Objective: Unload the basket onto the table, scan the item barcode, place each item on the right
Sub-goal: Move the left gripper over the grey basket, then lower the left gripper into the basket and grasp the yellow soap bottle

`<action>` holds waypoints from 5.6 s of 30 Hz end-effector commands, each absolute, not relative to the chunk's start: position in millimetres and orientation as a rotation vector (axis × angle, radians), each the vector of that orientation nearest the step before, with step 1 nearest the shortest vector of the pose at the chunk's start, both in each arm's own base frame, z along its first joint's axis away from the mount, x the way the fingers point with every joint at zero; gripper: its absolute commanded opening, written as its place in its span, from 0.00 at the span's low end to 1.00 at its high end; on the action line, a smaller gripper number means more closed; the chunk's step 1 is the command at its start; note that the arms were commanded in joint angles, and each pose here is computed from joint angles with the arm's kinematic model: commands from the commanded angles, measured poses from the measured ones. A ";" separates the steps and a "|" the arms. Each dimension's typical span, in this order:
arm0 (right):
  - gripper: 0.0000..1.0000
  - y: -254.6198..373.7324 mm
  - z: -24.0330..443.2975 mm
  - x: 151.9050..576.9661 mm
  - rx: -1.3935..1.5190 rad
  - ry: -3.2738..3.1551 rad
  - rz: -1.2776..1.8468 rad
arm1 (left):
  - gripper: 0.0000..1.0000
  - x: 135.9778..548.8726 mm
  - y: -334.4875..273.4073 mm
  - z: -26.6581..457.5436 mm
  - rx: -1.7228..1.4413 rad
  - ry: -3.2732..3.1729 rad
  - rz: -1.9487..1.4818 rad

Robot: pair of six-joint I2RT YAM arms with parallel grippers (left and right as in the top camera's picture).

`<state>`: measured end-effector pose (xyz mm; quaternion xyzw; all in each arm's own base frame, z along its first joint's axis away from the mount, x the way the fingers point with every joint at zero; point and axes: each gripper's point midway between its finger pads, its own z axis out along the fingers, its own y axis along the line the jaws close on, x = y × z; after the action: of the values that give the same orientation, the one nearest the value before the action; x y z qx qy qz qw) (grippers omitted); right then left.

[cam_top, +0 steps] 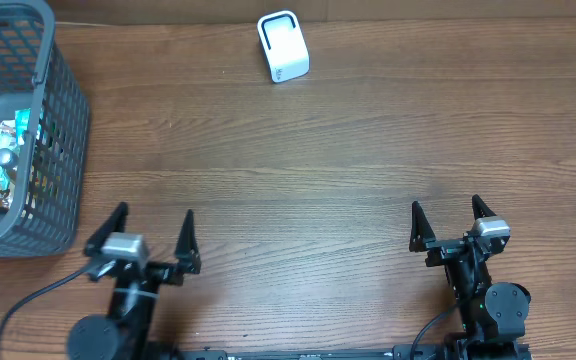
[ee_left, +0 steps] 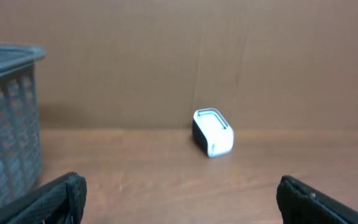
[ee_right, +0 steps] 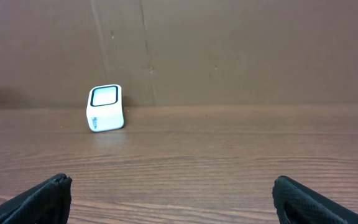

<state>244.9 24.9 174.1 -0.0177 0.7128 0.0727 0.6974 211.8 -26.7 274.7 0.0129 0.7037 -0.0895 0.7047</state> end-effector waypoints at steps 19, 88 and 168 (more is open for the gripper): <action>1.00 23.3 171.2 245.3 -0.030 1.590 0.160 | 1.00 282.1 -36.2 351.5 -0.075 2.439 -0.246; 1.00 23.3 171.3 245.3 -0.030 1.590 0.160 | 1.00 333.7 264.8 211.2 -0.714 2.585 0.111; 1.00 23.3 171.3 245.3 -0.030 1.590 0.160 | 0.80 386.2 258.9 150.1 -0.521 2.675 -0.056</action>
<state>244.9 24.9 173.9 -0.0177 0.7131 0.0727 0.6971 390.2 257.2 144.6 -0.2006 0.9556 -0.0483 0.2104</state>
